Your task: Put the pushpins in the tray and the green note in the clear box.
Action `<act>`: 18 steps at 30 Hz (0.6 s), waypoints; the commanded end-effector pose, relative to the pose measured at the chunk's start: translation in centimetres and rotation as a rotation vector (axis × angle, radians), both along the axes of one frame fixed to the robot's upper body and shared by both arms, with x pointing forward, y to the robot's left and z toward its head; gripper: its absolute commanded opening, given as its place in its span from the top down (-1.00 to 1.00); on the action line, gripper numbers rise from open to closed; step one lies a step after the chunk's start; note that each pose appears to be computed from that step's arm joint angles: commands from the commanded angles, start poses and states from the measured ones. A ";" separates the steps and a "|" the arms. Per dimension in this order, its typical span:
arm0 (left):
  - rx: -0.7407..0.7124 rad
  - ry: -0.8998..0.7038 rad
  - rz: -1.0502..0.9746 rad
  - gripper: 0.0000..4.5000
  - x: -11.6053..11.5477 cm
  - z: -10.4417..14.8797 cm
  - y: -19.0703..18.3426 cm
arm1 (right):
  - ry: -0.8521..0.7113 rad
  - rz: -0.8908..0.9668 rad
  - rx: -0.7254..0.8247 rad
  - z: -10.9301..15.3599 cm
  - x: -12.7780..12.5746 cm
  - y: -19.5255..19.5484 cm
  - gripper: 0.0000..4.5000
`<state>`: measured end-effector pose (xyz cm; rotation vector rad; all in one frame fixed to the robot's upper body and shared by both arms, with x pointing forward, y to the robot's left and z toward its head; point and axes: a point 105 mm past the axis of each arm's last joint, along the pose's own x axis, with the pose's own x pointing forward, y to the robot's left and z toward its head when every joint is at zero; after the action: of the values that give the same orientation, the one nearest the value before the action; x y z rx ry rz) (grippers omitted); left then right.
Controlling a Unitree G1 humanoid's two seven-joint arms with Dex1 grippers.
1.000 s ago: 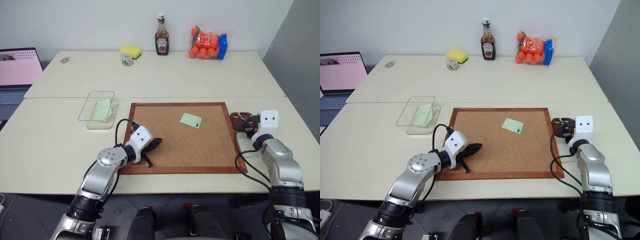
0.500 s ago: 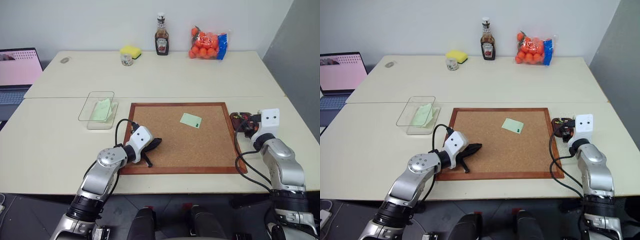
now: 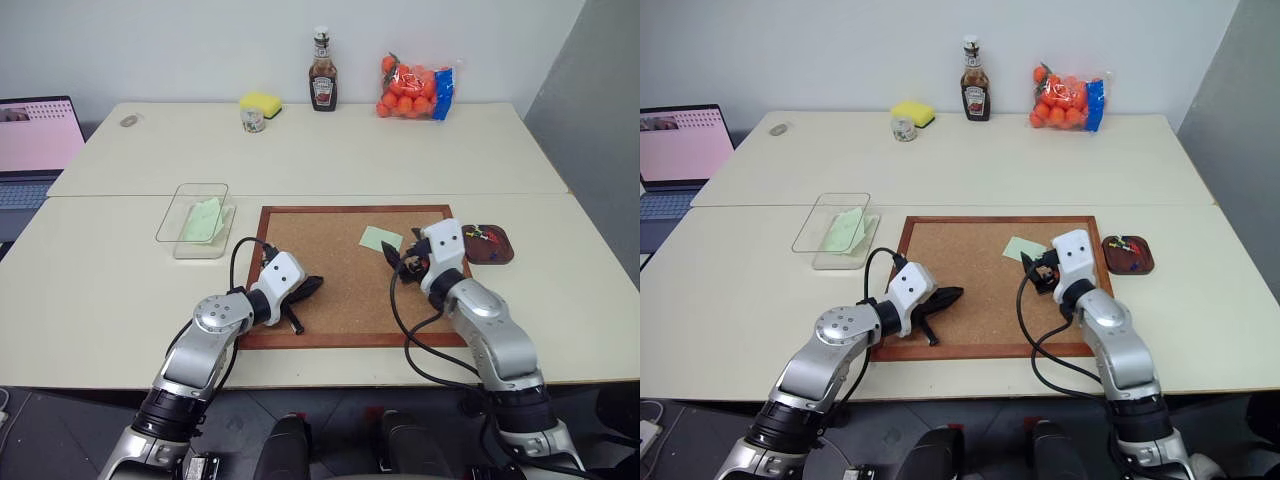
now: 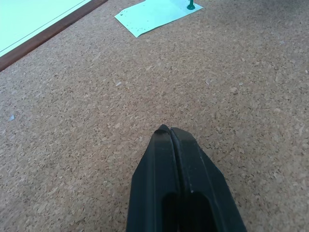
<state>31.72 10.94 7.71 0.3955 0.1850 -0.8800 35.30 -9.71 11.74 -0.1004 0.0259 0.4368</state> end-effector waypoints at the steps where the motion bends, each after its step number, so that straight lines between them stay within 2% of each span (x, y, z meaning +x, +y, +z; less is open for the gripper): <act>1: 0.037 0.078 -0.018 1.00 -0.7 -2.1 -0.1 | -0.037 -0.011 0.000 0.5 1.0 0.4 -0.64; 9: 0.036 0.079 -0.015 1.00 -0.8 -2.1 0.0 | -0.011 -0.039 -0.010 -1.1 1.8 0.4 -0.64; 12: 0.036 0.079 -0.014 1.00 -0.9 -2.1 0.0 | -0.007 -0.038 -0.020 -1.3 1.7 0.3 -0.45; 18: 0.036 0.077 -0.014 1.00 -0.9 -2.1 -0.1 | 0.000 -0.047 -0.018 -1.6 1.9 0.1 0.05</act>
<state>31.69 10.99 7.70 0.3965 0.1849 -0.8812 36.85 -9.61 8.97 -0.1178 0.0777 0.3936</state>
